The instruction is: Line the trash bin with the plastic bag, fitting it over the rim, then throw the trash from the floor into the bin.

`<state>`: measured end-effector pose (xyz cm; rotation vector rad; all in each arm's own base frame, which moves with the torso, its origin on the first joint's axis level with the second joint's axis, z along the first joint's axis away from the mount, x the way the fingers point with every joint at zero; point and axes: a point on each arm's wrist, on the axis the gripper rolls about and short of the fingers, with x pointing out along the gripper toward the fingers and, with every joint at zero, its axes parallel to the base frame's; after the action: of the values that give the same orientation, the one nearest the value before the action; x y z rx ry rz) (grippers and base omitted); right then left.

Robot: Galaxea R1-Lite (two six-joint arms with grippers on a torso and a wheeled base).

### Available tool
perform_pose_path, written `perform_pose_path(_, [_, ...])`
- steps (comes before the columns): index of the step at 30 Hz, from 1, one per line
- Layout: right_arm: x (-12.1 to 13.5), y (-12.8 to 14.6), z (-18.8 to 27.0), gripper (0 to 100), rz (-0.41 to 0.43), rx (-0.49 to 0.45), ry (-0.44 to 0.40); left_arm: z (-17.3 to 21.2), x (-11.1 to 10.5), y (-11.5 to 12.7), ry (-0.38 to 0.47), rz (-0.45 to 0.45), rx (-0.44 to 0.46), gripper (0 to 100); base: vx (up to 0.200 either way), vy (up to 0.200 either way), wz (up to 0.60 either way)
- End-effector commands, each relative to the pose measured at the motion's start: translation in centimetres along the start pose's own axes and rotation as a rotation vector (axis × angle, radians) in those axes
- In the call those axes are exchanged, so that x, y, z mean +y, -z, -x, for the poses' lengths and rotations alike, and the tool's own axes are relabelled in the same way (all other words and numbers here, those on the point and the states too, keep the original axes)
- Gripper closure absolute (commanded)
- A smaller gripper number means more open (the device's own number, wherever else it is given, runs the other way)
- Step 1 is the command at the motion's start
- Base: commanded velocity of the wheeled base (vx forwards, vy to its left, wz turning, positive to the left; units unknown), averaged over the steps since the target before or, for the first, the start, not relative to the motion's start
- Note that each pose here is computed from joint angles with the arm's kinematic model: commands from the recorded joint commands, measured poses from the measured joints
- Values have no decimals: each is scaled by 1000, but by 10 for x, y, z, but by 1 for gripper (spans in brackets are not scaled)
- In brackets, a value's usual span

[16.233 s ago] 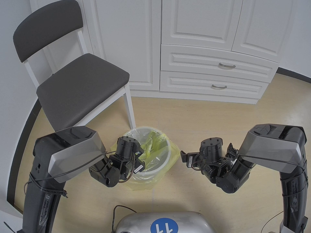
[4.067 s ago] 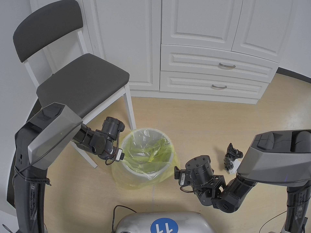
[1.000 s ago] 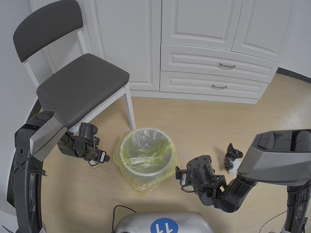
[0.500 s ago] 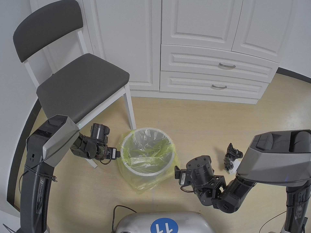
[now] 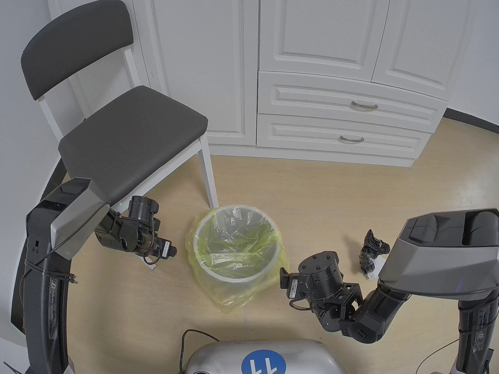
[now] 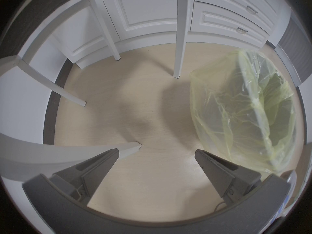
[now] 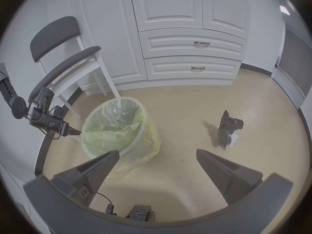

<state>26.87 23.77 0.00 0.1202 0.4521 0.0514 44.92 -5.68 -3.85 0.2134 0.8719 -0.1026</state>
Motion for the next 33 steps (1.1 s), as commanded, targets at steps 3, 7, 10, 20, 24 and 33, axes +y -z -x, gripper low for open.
perform_pose_path(3, [13,-4,-11,0,10,-24,-32,29,4,-9,-3,-15,-31,0,0,0,0])
perform_pose_path(7, [35,-17,-29,0,137,-72,-81,29,0,-8,3,-19,-28,0,0,0,0])
perform_pose_path(10, [58,-22,-51,0,225,-98,-90,32,-1,-7,8,-22,-27,0,0,0,0])
perform_pose_path(20, [113,-11,-128,0,384,-125,-74,49,2,-14,26,-17,-68,0,0,0,0])
perform_pose_path(24, [119,-5,-139,0,385,-122,-72,51,2,-15,23,-15,-83,0,0,0,0])
perform_pose_path(33, [119,10,-147,0,470,-39,-51,53,1,-15,21,-21,-110,0,0,0,0])
